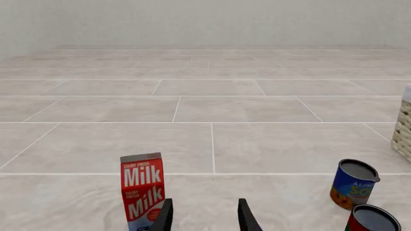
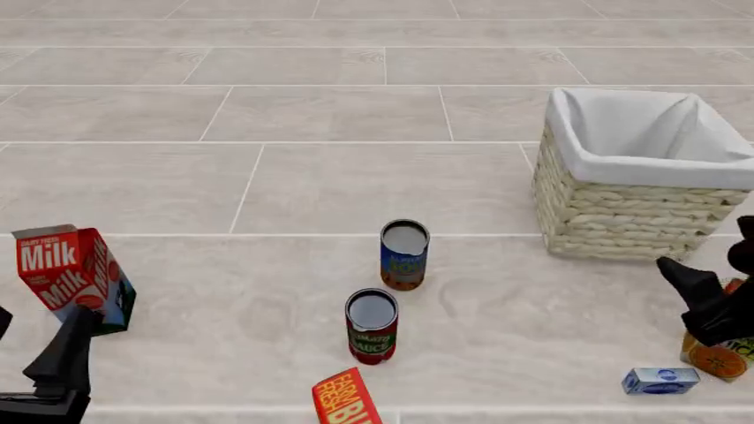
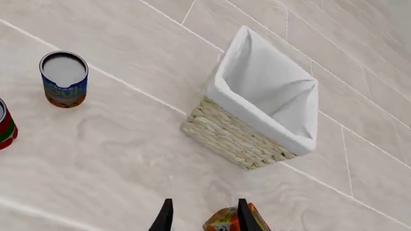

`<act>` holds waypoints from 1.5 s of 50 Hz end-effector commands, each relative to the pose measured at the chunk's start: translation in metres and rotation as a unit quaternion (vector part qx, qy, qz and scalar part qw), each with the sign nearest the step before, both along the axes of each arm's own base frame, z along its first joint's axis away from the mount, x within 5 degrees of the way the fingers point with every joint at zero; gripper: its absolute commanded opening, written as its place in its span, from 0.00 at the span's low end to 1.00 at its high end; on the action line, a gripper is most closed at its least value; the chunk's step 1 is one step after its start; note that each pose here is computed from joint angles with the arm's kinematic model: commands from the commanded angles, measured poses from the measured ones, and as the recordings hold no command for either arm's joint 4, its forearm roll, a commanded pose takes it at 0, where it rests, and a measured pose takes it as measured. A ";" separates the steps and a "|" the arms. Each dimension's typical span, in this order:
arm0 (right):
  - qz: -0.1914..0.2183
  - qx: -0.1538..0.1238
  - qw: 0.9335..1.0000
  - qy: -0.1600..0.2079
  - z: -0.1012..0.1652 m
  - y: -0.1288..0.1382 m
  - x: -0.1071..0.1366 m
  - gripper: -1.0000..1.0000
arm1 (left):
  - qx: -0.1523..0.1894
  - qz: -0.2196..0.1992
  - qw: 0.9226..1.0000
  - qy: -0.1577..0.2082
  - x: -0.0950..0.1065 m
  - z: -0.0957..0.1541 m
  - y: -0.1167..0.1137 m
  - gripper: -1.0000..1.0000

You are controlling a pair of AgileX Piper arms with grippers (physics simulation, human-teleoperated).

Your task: Pick the cream cheese and place it in the basket.

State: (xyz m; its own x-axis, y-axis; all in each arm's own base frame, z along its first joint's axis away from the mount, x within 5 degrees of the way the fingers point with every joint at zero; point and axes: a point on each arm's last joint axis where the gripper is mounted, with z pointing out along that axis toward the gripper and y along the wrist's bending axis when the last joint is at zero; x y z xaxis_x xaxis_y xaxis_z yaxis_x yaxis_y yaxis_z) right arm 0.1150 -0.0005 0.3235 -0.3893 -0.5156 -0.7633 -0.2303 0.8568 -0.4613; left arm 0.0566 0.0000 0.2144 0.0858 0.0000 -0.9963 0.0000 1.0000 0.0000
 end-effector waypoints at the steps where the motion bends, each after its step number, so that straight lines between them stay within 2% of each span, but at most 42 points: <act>1: 0.047 -0.078 0.993 0.077 -0.004 0.000 0.013 1.00 | 0.000 0.000 1.000 0.000 0.000 0.000 0.000 1.00; 4: 0.051 -0.083 0.991 0.096 -0.010 -0.001 0.015 1.00 | 0.000 0.000 1.000 0.000 0.000 0.000 0.000 1.00; 6: 0.065 -0.108 0.986 0.109 -0.017 -0.002 0.014 1.00 | 0.000 0.000 1.000 0.000 0.000 0.000 0.000 1.00; 7: 0.064 -0.105 0.985 0.119 -0.017 -0.002 0.017 1.00 | 0.000 0.000 1.000 0.000 0.000 0.000 0.000 1.00; 8: 0.082 -0.114 0.982 0.127 -0.017 0.001 0.016 1.00 | 0.000 0.000 1.000 0.000 0.000 0.000 0.000 1.00; 10: 0.082 -0.118 0.981 0.131 -0.017 0.000 0.017 1.00 | 0.000 0.000 1.000 0.000 0.000 0.000 0.000 1.00; 15: 0.126 -0.153 0.966 0.168 -0.028 0.003 0.013 1.00 | 0.000 0.000 1.000 0.000 0.000 0.000 0.000 1.00; 18: 0.129 -0.164 0.964 0.167 -0.026 0.002 0.016 1.00 | 0.000 0.000 1.000 0.000 0.000 0.000 0.000 1.00; 20: 0.126 -0.160 0.964 0.168 -0.024 0.002 0.019 1.00 | 0.000 0.000 1.000 0.000 0.000 0.000 0.000 1.00; 21: 0.139 -0.174 0.958 0.181 -0.031 0.001 0.018 1.00 | 0.000 0.000 1.000 0.000 0.000 0.000 0.000 1.00; 22: 0.139 -0.174 0.958 0.181 -0.031 0.001 0.018 1.00 | 0.000 0.000 1.000 0.000 0.000 0.000 0.000 1.00; 23: 0.148 -0.198 0.949 0.195 -0.041 -0.003 0.017 1.00 | 0.000 0.000 1.000 0.000 0.000 0.000 0.000 1.00; 27: 0.148 -0.197 0.948 0.203 -0.039 -0.004 0.022 1.00 | 0.000 0.000 1.000 0.000 0.000 0.000 0.000 1.00; 28: 0.151 -0.206 0.944 0.209 -0.043 -0.006 0.023 1.00 | 0.000 0.000 1.000 0.000 0.000 0.000 0.000 1.00; 30: 0.152 -0.213 0.941 0.215 -0.045 -0.009 0.026 1.00 | 0.000 0.000 1.000 0.000 0.000 0.000 0.000 1.00; 32: 0.165 -0.223 0.933 0.230 -0.053 -0.009 0.024 1.00 | 0.000 0.000 1.000 0.000 0.000 0.000 0.000 1.00; 34: 0.168 -0.217 0.933 0.232 -0.052 -0.007 0.025 1.00 | 0.000 0.000 1.000 0.000 0.000 0.000 0.000 1.00; 35: 0.172 -0.218 0.930 0.240 -0.056 -0.007 0.024 1.00 | 0.000 0.000 1.000 0.000 0.000 0.000 0.000 1.00; 37: 0.190 -0.242 0.916 0.258 -0.075 -0.011 0.014 1.00 | 0.000 0.000 1.000 0.000 0.000 0.000 0.000 1.00; 38: 0.189 -0.244 0.913 0.265 -0.080 -0.014 0.014 1.00 | 0.000 0.000 1.000 0.000 0.000 0.000 0.000 1.00; 42: 0.181 -0.242 0.919 0.253 -0.074 -0.014 0.026 1.00 | 0.000 0.000 1.000 0.000 0.000 0.000 0.000 1.00; 44: 0.183 -0.244 0.917 0.257 -0.076 -0.015 0.026 1.00 | 0.000 0.000 1.000 0.000 0.000 0.000 0.000 1.00; 45: 0.184 -0.250 0.913 0.266 -0.081 -0.019 0.025 1.00 | 0.000 0.000 1.000 0.000 0.000 0.000 0.000 1.00; 47: 0.185 -0.256 0.911 0.265 -0.082 -0.020 0.025 1.00 | 0.000 0.000 1.000 0.000 0.000 0.000 0.000 1.00; 50: 0.185 -0.255 0.912 0.262 -0.079 -0.020 0.031 1.00 | 0.000 0.000 1.000 0.000 0.000 0.000 0.000 1.00; 53: 0.194 -0.264 0.906 0.270 -0.084 -0.021 0.028 1.00 | 0.000 0.000 1.000 0.000 0.000 0.000 0.000 1.00; 56: 0.196 -0.259 0.907 0.269 -0.082 -0.019 0.029 1.00 | 0.000 0.000 1.000 0.000 0.000 0.000 0.000 1.00; 58: 0.201 -0.261 0.903 0.276 -0.088 -0.019 0.026 1.00 | 0.000 0.000 1.000 0.000 0.000 0.000 0.000 1.00; 66: 0.207 -0.264 0.898 0.284 -0.102 -0.020 0.024 1.00 | 0.000 0.000 1.000 0.000 0.000 0.000 0.000 1.00; 67: 0.214 -0.267 0.894 0.289 -0.108 -0.020 0.020 1.00 | 0.000 0.000 1.000 0.000 0.000 0.000 0.000 1.00; 70: 0.215 -0.265 0.894 0.291 -0.111 -0.019 0.021 1.00 | 0.000 0.000 1.000 0.000 0.000 0.000 0.000 1.00; 75: 0.221 -0.266 0.888 0.302 -0.119 -0.020 0.018 1.00 | 0.000 0.000 1.000 0.000 0.000 0.000 0.000 1.00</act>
